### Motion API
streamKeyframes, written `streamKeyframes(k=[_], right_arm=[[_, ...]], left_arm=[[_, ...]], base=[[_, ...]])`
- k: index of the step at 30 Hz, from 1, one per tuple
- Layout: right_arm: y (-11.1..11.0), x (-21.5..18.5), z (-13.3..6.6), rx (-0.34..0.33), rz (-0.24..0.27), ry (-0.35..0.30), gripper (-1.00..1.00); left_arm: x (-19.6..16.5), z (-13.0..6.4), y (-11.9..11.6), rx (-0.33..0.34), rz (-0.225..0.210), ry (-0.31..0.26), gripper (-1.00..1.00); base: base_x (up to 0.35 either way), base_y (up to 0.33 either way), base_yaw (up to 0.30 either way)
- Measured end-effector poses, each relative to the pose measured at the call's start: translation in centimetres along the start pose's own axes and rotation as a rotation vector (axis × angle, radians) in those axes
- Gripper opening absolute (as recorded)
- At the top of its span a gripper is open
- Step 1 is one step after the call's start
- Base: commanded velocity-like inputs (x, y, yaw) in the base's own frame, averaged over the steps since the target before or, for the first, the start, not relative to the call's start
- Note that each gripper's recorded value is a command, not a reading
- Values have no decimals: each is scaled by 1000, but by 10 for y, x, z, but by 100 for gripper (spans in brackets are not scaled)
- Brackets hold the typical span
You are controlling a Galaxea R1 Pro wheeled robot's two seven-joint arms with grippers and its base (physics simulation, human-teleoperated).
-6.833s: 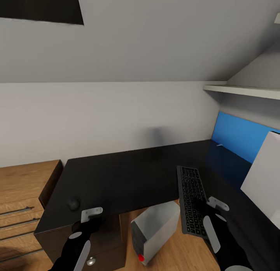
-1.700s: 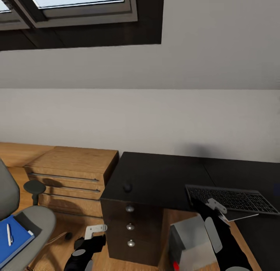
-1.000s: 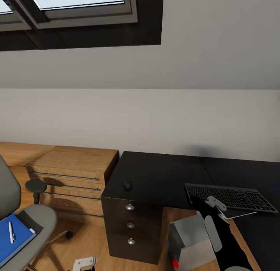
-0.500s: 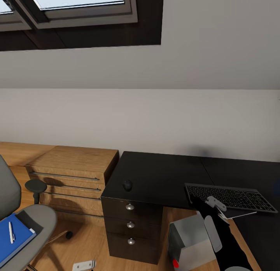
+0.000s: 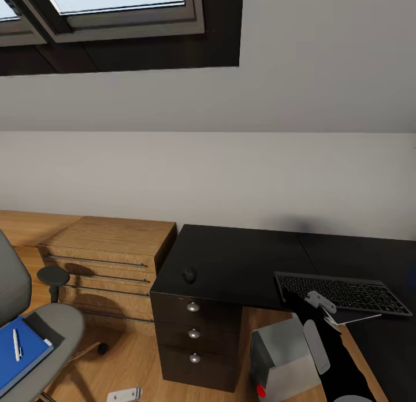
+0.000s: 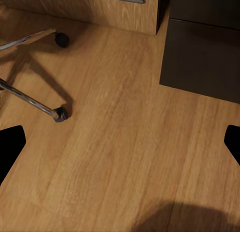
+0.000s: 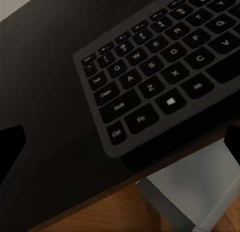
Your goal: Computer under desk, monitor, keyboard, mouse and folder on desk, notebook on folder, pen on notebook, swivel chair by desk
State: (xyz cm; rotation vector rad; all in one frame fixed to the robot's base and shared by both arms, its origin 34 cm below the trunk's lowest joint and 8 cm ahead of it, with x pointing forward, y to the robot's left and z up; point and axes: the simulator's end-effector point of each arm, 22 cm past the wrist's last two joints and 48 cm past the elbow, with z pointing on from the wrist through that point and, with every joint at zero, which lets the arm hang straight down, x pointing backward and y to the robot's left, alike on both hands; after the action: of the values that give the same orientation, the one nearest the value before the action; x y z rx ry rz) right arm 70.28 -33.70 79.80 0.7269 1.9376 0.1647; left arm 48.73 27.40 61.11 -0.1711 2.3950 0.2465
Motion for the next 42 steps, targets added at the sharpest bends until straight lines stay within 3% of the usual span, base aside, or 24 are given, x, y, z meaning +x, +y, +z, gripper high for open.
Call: streamKeyframes(k=[30,36,42], right_arm=[[0,-7,-1,-1,-3,-17,100],[-1,-9,-1,2,-6,-21,100],[-1,-17,-2,1,-8,-41,100]], left_arm=[[-4,-1,-2,5,-5,-13,100],[-15,-2,-5,10,-18,-49,100],[-53,-10,-11,26,-48,-133,100]], base=[[0,0,0],[0,0,-11],[0,0,-133]])
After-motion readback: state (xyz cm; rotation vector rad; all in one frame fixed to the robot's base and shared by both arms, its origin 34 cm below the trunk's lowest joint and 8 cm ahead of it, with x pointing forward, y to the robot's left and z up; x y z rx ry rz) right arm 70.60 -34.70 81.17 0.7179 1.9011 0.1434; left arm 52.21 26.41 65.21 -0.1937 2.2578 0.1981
